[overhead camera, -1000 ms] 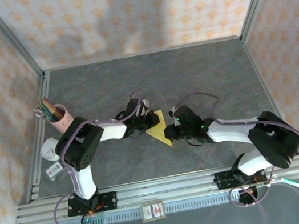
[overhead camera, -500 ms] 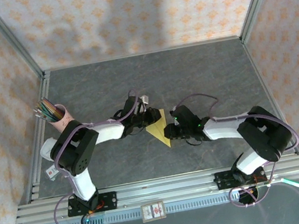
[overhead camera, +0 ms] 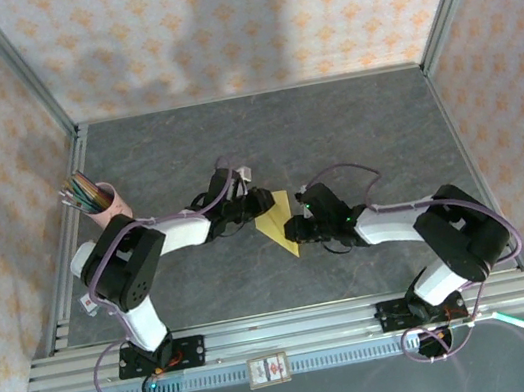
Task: Fold a paper plane with a square sheet of paper (pick it up from the middle)
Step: Fourth fold the wing at the center of the table.
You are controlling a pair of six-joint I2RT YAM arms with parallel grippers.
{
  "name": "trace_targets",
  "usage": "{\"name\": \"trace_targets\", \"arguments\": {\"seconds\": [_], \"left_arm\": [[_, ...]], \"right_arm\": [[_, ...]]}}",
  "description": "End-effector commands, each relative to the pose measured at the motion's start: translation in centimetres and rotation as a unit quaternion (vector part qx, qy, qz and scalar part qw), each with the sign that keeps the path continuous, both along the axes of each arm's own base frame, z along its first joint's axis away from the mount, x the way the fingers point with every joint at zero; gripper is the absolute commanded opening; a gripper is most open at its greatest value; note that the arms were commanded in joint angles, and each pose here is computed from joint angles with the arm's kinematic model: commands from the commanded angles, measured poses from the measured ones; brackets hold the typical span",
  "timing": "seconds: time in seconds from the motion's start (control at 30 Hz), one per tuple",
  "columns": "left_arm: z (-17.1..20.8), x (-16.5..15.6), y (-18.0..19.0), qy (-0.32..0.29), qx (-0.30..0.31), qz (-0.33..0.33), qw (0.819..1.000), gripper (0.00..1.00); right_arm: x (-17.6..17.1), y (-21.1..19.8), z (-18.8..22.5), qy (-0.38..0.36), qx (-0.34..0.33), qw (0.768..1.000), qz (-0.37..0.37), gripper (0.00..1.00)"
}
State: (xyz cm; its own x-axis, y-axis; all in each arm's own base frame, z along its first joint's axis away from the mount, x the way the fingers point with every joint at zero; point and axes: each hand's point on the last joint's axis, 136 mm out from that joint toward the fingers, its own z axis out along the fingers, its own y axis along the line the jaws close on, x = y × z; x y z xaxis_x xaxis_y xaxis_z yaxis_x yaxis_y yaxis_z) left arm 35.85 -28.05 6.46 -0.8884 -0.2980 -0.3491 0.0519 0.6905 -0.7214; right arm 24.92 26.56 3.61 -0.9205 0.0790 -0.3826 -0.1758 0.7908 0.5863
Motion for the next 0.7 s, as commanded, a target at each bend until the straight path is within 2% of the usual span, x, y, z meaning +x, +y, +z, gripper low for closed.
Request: {"name": "trace_targets", "arguments": {"seconds": [0.0,0.13,0.27,0.4,0.53,0.67], "left_arm": [[1.3,0.4,1.2,-0.017,0.005,0.016,1.000,0.26],[1.8,0.5,2.0,-0.022,0.005,0.025,0.999,0.26],[2.5,0.6,2.5,-0.028,0.006,0.030,0.999,0.26],[3.2,0.6,3.4,-0.034,0.010,0.038,0.999,0.26],[4.4,0.8,4.5,-0.042,0.014,0.051,0.998,0.26],[5.6,0.9,6.4,-0.056,0.018,0.076,0.995,0.26]], "right_arm": [[0.9,0.9,0.7,-0.009,0.014,1.000,0.006,0.22],[1.2,1.1,0.3,-0.011,0.006,1.000,0.008,0.20],[1.8,1.1,0.4,-0.022,-0.002,1.000,0.007,0.14],[2.6,0.1,1.0,-0.044,-0.035,0.998,-0.006,0.01],[4.6,-3.4,3.2,-0.096,-0.123,0.986,-0.050,0.00],[6.4,-7.8,6.6,-0.149,-0.252,0.950,-0.109,0.00]]}}
